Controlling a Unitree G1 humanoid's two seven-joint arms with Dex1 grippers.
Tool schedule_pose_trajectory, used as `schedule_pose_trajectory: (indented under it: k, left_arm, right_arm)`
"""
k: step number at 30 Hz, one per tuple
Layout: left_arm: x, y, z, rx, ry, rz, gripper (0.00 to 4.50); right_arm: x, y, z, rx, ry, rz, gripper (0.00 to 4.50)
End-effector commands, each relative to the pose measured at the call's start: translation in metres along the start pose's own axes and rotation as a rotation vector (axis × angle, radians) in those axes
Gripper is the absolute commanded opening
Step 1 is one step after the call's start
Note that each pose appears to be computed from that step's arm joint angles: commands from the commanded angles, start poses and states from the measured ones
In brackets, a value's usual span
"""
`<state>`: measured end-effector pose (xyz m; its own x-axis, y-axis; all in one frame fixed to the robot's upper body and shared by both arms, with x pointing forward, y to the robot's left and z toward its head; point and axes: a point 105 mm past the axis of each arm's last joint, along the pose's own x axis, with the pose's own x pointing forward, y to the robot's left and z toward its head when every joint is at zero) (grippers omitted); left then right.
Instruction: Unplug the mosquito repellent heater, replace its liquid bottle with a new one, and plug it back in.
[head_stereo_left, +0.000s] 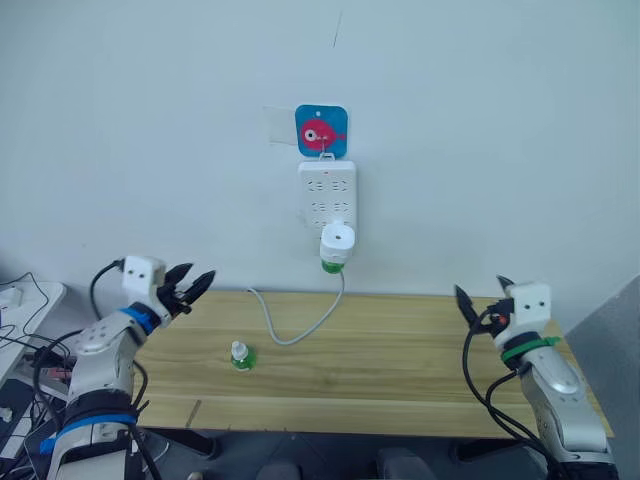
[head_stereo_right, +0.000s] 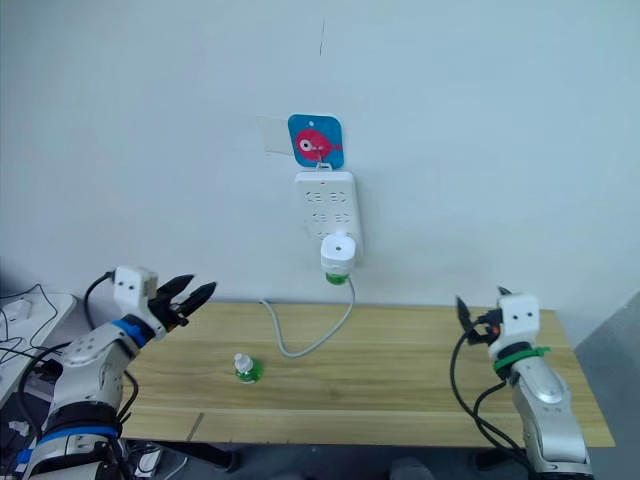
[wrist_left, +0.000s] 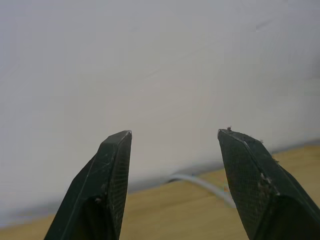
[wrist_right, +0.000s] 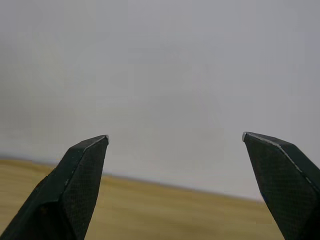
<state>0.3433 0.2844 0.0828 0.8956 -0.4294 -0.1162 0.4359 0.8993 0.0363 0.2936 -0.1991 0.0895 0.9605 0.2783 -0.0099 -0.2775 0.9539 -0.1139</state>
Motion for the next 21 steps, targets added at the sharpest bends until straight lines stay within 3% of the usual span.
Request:
schedule_pose_trajectory:
  k: [1, 4, 7, 14, 21]
  left_arm:
    - [0.025, -0.025, 0.040, 0.061, -0.061, -0.169, 2.82]
    - [0.056, -0.050, 0.073, 0.094, -0.099, -0.315, 2.82]
    - [0.075, -0.065, 0.093, 0.099, -0.114, -0.410, 2.82]
    - [0.103, -0.093, 0.109, 0.109, -0.126, -0.533, 2.82]
    - [0.116, -0.098, 0.111, 0.110, -0.112, -0.562, 2.82]
  right_arm:
    - [0.006, 0.046, 0.046, 0.044, -0.090, 0.247, 4.50]
    - [0.009, 0.084, 0.073, 0.081, -0.119, 0.446, 4.50]
    - [0.009, 0.100, 0.087, 0.091, -0.124, 0.525, 4.50]
    - [0.013, 0.104, 0.096, 0.089, -0.124, 0.521, 4.50]
    - [0.009, 0.098, 0.094, 0.084, -0.103, 0.475, 4.50]
